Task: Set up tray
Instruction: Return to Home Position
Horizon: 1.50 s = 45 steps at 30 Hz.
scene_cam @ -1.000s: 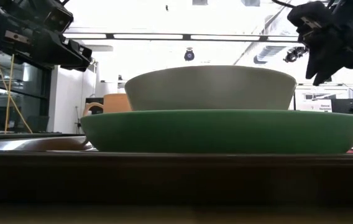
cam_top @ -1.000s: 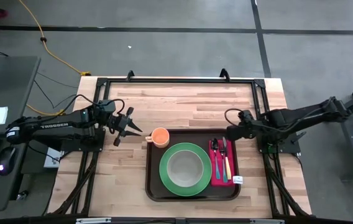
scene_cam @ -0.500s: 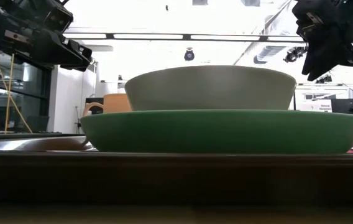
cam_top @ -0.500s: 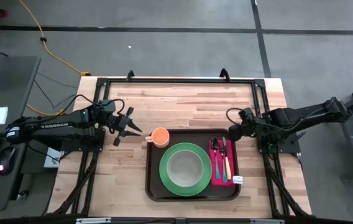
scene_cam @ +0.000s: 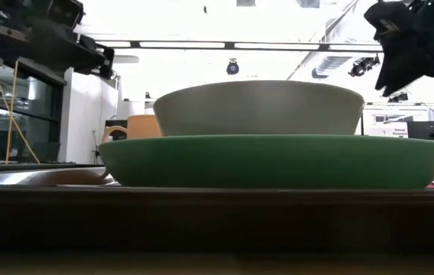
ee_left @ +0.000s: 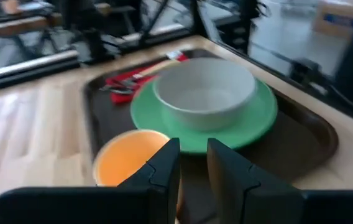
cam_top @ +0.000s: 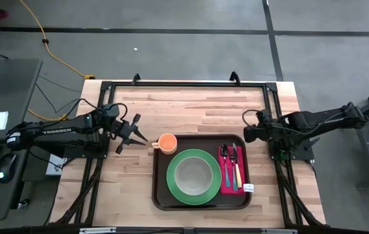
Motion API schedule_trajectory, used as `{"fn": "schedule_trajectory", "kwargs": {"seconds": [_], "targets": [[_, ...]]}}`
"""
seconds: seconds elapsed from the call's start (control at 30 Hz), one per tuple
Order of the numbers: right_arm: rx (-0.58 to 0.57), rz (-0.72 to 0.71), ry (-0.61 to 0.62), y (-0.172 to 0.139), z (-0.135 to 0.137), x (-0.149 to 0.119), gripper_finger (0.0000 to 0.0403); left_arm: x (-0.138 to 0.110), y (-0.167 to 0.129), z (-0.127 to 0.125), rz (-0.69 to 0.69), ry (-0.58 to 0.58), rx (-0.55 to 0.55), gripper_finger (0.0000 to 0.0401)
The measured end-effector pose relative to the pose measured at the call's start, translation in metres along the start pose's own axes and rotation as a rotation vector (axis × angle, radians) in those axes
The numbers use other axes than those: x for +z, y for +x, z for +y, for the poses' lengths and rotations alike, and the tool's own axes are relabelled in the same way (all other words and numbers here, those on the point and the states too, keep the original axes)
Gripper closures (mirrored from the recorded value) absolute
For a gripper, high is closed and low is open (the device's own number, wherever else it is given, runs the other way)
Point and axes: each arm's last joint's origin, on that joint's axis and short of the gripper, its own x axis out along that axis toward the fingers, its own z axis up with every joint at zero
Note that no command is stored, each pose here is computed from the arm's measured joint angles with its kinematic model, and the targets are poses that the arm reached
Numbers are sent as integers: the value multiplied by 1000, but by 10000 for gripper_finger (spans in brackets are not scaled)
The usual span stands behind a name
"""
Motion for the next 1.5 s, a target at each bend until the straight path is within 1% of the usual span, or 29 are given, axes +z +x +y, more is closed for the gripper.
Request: {"fn": "schedule_trajectory", "kwargs": {"seconds": [0.07,0.23,0.4,0.47,0.7,0.87,1.03,1.27,1.5], "targets": [[39,-41,-16,-4,0,3,336,3,-1,2,-19,-22,49,288],[135,-116,-70,-16,-4,9,336,11,-3,6,-68,15,141,288],[180,-156,-86,-26,-13,12,336,14,-9,3,-84,22,170,288],[191,-173,-84,-29,-15,13,336,15,-13,1,-87,19,200,288],[204,-225,-108,-35,-21,16,336,20,-35,-12,-130,40,286,288],[194,-251,-123,-36,-24,16,336,17,-46,-20,-123,22,326,288],[197,-276,-124,-39,-28,17,336,15,-51,-25,-113,12,345,288],[195,-297,-129,-42,-32,18,336,12,-58,-30,-97,26,383,288],[177,-301,-135,-41,-34,18,336,12,-64,-34,-119,41,419,288]]}}
